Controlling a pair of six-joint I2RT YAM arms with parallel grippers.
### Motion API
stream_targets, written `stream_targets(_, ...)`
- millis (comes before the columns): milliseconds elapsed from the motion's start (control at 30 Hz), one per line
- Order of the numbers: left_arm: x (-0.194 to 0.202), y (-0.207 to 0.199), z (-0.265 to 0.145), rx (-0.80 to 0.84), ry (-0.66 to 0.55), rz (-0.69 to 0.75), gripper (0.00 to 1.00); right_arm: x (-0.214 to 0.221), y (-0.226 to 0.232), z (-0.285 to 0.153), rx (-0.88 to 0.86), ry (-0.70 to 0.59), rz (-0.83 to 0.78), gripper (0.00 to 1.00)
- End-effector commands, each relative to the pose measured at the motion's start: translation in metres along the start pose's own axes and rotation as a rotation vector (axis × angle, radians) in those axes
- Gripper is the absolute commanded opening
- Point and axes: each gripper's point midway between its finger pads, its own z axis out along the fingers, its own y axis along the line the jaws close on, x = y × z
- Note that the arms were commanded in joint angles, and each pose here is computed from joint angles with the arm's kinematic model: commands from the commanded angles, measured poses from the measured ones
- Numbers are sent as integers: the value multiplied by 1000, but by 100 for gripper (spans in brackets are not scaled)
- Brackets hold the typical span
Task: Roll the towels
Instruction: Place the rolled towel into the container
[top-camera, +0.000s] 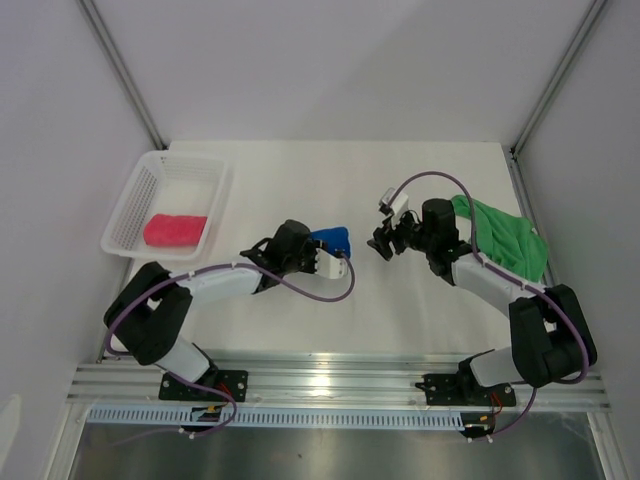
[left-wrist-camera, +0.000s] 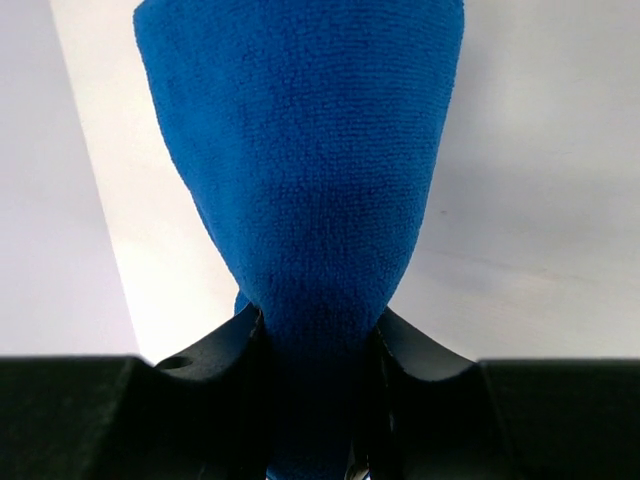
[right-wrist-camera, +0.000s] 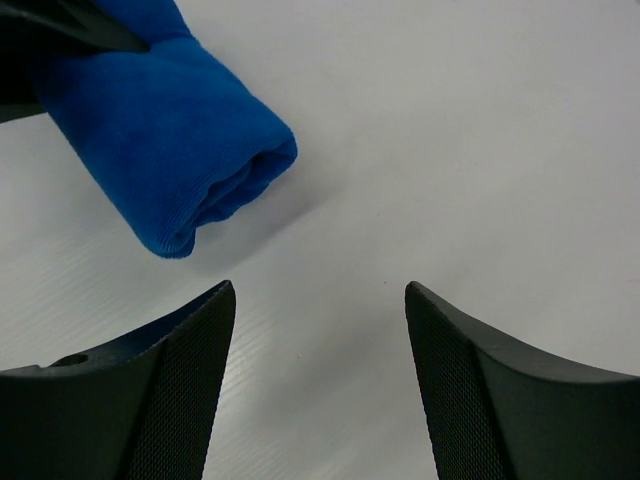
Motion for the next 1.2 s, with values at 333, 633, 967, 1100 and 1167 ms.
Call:
stream_targets(333,74,175,-83,-395,108,-20,1,-18,-3,-9,67,-100,41,71)
stream_targets(633,174,210,-151,-499,303,12,1,-14,16,6,37,-86,64,71)
stream_targets(967,276,195,-185,-531,512,-18,0,-14,34,26,-7,-59,93,71)
stream_targets(1100,311,184,-187,-515,570,-27,1,-16,37,30,-14,-45,101,71)
stream_targets(1167,320,180,-186,-504,578,-20,1,-19,40,33,-20,-41,103,71)
